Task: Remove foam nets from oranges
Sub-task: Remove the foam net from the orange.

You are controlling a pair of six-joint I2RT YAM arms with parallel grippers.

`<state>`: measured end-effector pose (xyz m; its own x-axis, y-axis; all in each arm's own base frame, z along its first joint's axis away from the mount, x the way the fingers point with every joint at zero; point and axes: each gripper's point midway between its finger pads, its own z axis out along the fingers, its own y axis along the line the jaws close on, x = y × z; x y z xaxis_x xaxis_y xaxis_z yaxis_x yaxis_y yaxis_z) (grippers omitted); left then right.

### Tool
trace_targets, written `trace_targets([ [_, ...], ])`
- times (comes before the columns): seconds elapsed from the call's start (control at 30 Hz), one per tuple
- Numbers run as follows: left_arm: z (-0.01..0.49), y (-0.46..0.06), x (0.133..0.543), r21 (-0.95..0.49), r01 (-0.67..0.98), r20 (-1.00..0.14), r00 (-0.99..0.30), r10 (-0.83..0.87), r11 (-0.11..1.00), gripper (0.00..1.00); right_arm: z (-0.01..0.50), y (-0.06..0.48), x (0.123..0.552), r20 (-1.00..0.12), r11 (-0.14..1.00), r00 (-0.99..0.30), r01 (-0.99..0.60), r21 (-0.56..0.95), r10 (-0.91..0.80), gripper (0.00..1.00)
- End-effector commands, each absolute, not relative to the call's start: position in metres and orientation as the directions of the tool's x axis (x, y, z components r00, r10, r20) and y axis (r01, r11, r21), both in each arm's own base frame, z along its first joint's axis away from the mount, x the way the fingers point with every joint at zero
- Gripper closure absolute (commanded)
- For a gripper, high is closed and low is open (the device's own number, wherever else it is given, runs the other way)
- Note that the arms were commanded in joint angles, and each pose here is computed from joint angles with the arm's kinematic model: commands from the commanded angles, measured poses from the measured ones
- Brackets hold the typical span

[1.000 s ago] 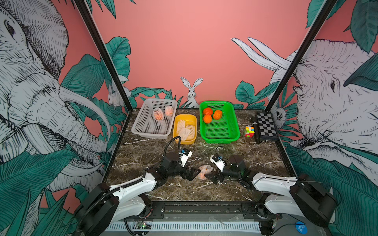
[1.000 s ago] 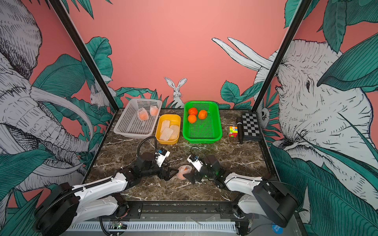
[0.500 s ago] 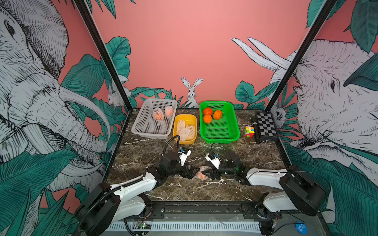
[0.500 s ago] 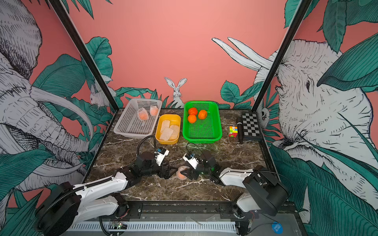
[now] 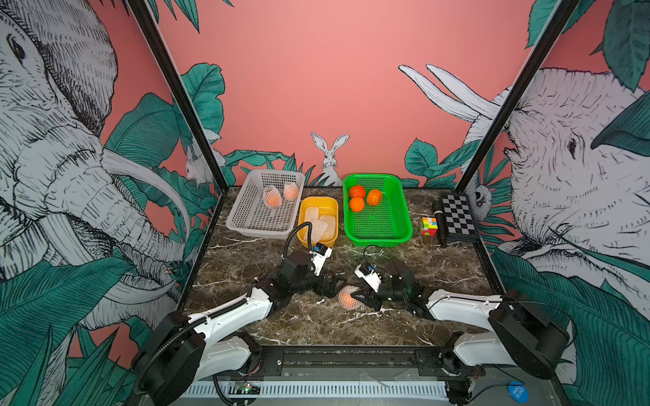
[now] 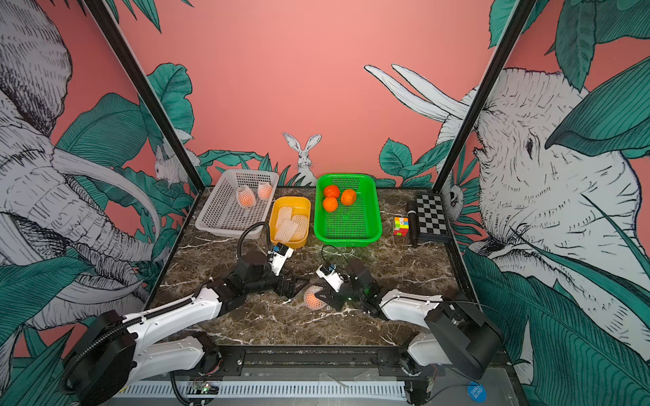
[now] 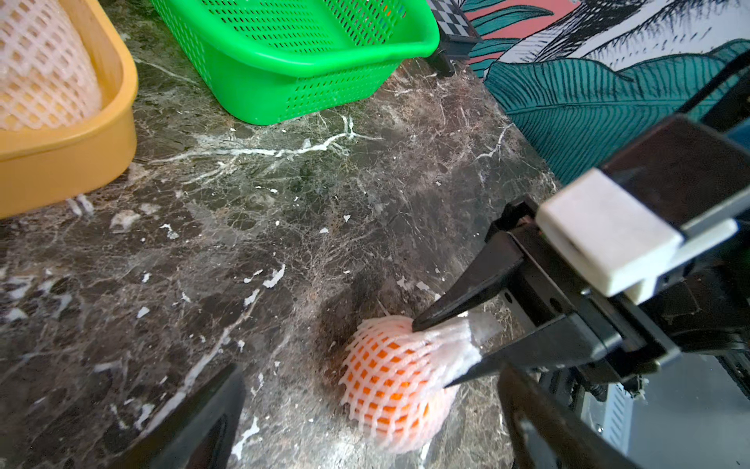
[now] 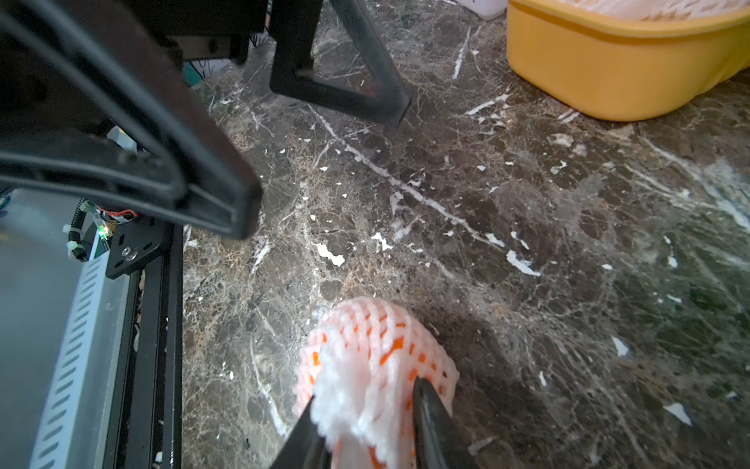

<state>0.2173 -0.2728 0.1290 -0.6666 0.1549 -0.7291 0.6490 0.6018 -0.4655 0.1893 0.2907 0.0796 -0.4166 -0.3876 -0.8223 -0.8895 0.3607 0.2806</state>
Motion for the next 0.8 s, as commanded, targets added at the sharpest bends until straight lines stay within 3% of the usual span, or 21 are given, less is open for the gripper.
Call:
trace_targets([
  [0.0,0.136,-0.271,0.222,-0.455,0.646,-0.736,-0.660,0.150,0.613,0.01,0.084,0.295,0.193,-0.816,0.365,-0.442,-0.878,0.308,-0.374,0.73],
  [0.47,0.147,-0.252,0.232,-0.473,0.619,-0.734,-0.670,0.109,0.627,0.01,0.106,0.296,0.195,-0.826,0.380,-0.460,-0.864,0.331,-0.326,0.91],
  [0.77,0.163,-0.251,0.229,-0.423,0.672,-0.769,-0.621,0.151,0.607,0.02,0.123,0.289,0.195,-0.835,0.396,-0.446,-0.865,0.310,-0.321,0.91],
])
